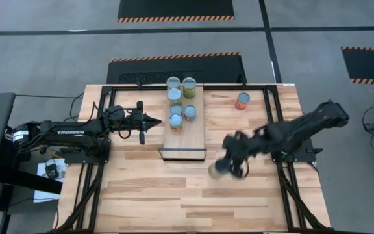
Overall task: Pick and place cans onto a shelf
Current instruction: Put the canned oranges on the shelf aligned with the other canned oranges
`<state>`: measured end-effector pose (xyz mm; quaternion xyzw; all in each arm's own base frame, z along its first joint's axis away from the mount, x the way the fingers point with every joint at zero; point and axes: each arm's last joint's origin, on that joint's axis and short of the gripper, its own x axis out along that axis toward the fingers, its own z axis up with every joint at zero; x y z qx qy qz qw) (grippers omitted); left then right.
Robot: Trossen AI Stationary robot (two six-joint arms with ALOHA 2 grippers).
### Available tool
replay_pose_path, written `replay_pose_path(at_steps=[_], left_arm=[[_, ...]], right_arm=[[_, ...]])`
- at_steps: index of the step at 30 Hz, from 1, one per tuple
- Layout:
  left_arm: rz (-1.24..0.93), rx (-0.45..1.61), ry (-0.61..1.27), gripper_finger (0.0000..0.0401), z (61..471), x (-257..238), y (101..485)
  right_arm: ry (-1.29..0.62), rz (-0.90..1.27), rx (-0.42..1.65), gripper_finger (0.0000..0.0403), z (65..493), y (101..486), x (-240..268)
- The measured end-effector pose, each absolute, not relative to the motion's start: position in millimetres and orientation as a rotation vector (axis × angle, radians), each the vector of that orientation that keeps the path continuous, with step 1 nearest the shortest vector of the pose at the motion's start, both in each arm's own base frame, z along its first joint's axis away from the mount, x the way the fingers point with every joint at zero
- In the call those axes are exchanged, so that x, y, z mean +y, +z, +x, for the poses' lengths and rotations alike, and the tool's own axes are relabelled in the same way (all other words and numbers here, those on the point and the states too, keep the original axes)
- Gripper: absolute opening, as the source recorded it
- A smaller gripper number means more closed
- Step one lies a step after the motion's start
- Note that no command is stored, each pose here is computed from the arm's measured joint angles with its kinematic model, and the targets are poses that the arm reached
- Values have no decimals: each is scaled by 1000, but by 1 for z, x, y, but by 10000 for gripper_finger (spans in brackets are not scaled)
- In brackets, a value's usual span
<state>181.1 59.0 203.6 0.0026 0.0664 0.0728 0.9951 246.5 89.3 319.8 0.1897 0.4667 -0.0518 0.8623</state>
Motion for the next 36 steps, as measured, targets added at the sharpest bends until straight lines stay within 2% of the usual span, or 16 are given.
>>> replay_pose_path(at_steps=[6, 11, 18, 22, 26, 36], left_arm=[[16, 123, 146, 2, 181, 59, 205], [21, 106, 147, 2, 181, 59, 206], [32, 113, 173, 2, 181, 60, 206], [31, 115, 173, 2, 181, 60, 206], [30, 118, 172, 2, 181, 60, 205], [23, 143, 172, 2, 181, 60, 203]], right_arm=[[-343, 424, 926, 3, 212, 345, 24], [-553, 434, 886, 3, 208, 347, -48], [-549, 545, 806, 3, 227, 321, -152], [-532, 557, 801, 3, 244, 294, -188], [-510, 587, 801, 3, 262, 279, -209], [-501, 611, 811, 3, 301, 278, -237]])
